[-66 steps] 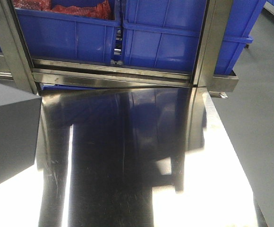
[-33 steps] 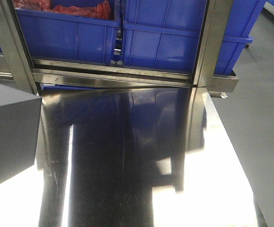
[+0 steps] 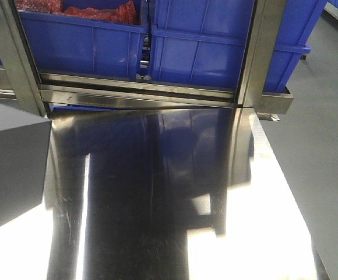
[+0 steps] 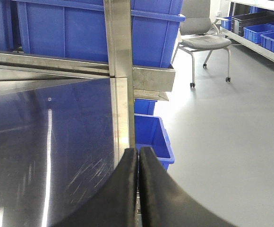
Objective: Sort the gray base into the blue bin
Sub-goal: 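Hold the gray block raised in the left gripper beside the table, then drive the base away from the table into the bin aisle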
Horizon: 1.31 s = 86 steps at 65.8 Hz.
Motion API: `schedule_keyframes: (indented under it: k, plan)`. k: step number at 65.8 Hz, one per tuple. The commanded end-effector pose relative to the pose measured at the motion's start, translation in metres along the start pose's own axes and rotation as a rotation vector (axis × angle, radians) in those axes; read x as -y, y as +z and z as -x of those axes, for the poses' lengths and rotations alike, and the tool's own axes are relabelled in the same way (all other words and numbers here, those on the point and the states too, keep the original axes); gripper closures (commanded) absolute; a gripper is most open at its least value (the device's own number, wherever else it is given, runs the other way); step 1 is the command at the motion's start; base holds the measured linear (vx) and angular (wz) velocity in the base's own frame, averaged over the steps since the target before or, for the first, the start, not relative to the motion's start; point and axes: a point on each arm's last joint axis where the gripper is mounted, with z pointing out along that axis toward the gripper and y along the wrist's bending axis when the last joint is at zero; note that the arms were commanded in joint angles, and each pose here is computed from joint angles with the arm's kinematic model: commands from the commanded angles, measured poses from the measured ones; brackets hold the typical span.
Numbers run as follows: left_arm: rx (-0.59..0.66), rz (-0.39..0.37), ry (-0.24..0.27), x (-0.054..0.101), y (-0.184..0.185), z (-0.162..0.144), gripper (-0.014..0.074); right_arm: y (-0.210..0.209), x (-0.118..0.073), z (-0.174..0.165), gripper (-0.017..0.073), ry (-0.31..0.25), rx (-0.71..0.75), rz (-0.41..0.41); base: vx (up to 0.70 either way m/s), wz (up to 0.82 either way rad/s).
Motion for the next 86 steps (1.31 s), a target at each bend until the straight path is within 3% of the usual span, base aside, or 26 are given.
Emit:
schedule_keyframes:
  k: [1, 24, 86]
  plan:
    - [0.125, -0.002, -0.028, 0.0007, -0.0014, 0.0178, 0.0600, 0.0013, 0.0002, 0.0051, 0.0564, -0.018, 0.052, -0.004, -0.01, -0.03]
    - [0.125, -0.002, -0.028, 0.0007, -0.0014, 0.0178, 0.0600, 0.0013, 0.0002, 0.0051, 0.0564, -0.018, 0.052, -0.004, -0.06, -0.25]
    - [0.125, -0.002, -0.028, 0.0007, -0.0014, 0.0178, 0.0600, 0.0013, 0.0002, 0.0051, 0.0564, -0.018, 0.052, -0.004, -0.08, -0.65]
